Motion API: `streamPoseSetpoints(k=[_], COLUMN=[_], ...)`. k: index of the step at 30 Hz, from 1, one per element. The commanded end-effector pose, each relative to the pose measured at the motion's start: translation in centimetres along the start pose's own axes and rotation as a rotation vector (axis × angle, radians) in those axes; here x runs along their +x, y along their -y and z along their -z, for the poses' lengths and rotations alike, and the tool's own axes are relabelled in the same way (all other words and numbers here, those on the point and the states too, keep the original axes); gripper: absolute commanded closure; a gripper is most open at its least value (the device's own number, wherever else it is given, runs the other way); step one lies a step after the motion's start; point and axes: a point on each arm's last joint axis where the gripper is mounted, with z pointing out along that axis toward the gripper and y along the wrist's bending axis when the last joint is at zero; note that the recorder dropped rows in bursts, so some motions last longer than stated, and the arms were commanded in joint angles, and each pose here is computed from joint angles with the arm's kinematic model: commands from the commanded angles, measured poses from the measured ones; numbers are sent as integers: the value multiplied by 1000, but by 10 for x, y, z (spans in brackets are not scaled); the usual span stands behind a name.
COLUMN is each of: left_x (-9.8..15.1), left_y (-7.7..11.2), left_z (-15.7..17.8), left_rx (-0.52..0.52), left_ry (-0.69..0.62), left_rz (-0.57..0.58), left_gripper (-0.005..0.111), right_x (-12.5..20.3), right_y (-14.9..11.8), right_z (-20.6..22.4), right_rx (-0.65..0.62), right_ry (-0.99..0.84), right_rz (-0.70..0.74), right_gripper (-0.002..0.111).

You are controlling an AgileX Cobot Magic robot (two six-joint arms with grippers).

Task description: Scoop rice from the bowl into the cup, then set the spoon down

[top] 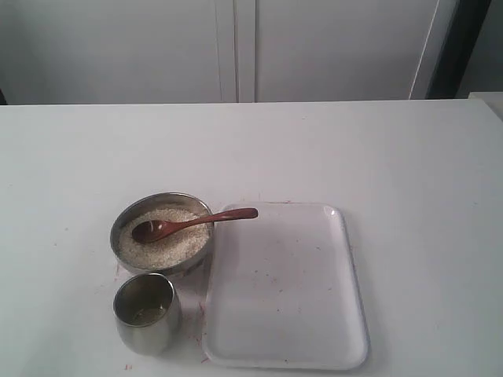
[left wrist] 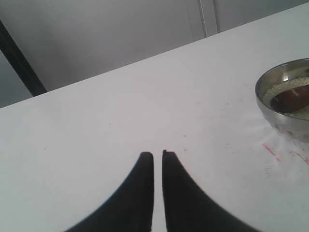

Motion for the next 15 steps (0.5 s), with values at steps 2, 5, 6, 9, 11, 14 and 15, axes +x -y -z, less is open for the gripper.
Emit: streamPoseSetpoints(k=[2, 5, 6, 9, 11, 14, 15], left_x=[-3, -3, -3, -3, -3, -3, -3], left_y=[0, 0, 0, 0, 0, 0, 0], left_z=[0, 0, 0, 0, 0, 0, 0], left_rx=[5, 5, 5, 5, 5, 5, 5], left_ry=[12, 12, 12, 12, 12, 12, 12], left_rz=[10, 10, 10, 10, 10, 10, 10], left_gripper=[92, 92, 92, 92, 92, 92, 92], right_x=[1, 1, 0, -6, -12, -22, -25], right_y=[0, 0, 0, -1, -2, -3, -4], right_z=[0, 0, 0, 0, 1, 3, 4], right_rx=[6, 6, 5, -4, -18, -36, -41], right_ry=[8, 8, 13, 79, 150, 262, 294], right_rz=[18, 18, 18, 17, -3, -11, -11], right_gripper=[108, 108, 108, 108, 108, 108, 108])
